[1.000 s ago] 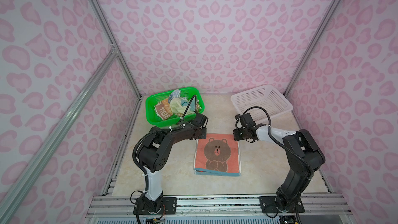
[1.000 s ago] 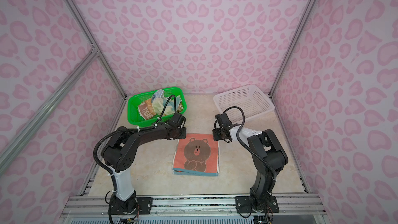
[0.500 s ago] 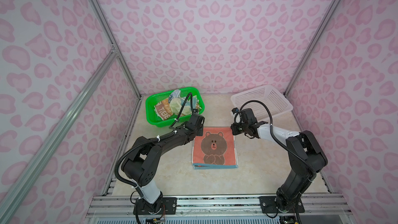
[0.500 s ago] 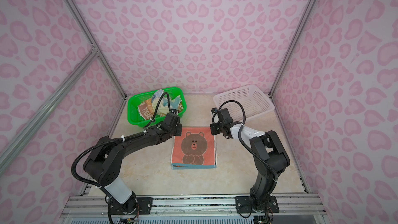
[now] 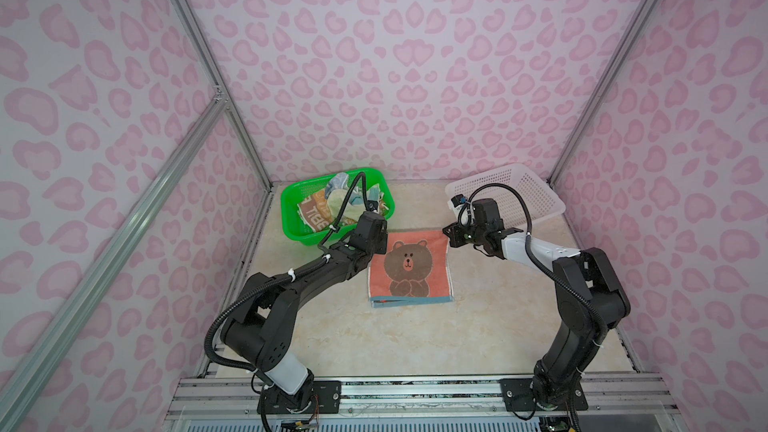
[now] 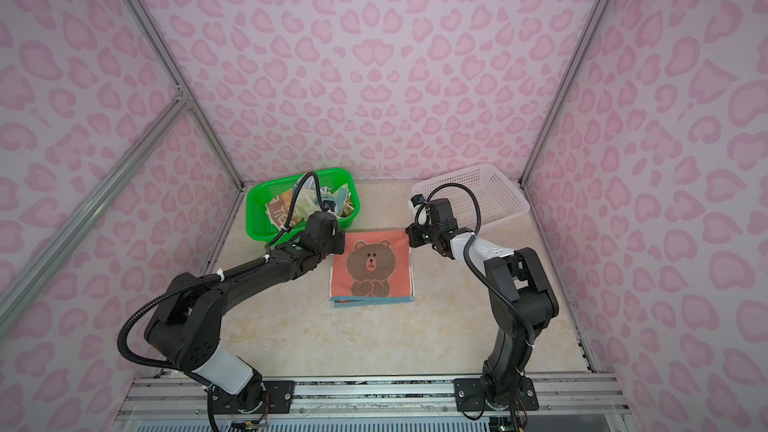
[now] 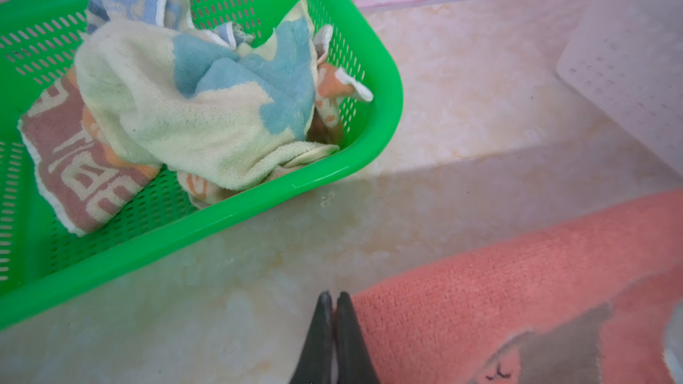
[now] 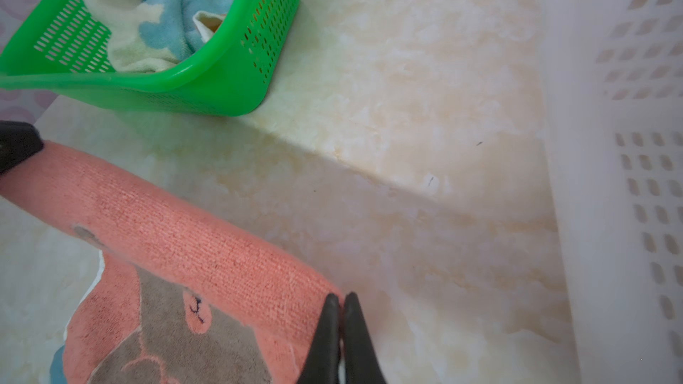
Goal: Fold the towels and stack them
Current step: 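Fold the far edge over toward the robot with both grippers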
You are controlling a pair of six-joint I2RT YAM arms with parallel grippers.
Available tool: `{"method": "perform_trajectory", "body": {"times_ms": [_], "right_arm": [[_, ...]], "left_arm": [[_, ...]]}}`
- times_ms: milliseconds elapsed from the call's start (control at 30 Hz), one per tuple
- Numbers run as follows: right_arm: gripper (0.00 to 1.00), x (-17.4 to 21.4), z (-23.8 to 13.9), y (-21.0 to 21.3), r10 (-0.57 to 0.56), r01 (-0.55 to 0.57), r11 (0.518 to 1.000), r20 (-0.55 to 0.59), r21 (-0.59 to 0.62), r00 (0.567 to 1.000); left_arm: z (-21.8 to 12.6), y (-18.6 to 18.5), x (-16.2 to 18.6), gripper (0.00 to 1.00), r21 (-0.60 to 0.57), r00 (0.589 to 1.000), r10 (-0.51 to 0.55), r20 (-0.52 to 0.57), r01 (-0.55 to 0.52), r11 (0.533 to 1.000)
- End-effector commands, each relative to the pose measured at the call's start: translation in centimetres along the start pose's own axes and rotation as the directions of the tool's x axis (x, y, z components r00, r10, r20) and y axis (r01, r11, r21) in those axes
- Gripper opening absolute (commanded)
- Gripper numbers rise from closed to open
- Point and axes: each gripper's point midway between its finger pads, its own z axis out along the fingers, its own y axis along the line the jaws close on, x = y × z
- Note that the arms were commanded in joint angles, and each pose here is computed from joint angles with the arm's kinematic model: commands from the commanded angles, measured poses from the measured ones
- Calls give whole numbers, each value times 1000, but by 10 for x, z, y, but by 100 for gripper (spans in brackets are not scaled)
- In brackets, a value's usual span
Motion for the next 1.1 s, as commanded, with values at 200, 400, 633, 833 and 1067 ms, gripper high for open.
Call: {"method": "perform_trajectory", "body": {"times_ms": [200, 400, 633, 833, 1067], "right_arm": [[0, 22, -19, 27, -20, 23, 992, 19, -123, 1000], [0, 42, -37, 41, -20, 17, 990, -18, -137, 1000], [0, 76, -52, 57, -35, 23, 993, -106, -114, 994], [0, 110, -61, 61, -27, 14, 997, -189, -72, 981], [0, 141, -64, 60, 36, -45, 999, -262, -30, 964]], "left_arm": [[-30, -8, 21, 3, 81, 999, -24, 21, 22, 996], [-54, -16, 39, 3, 101, 1000, -7, -3, 7, 995], [-70, -15, 68, 3, 90, 999, -26, -42, 29, 996], [-75, -17, 91, 3, 90, 996, -19, -88, 27, 996], [-74, -18, 117, 3, 77, 990, -20, -137, 30, 997]]}}
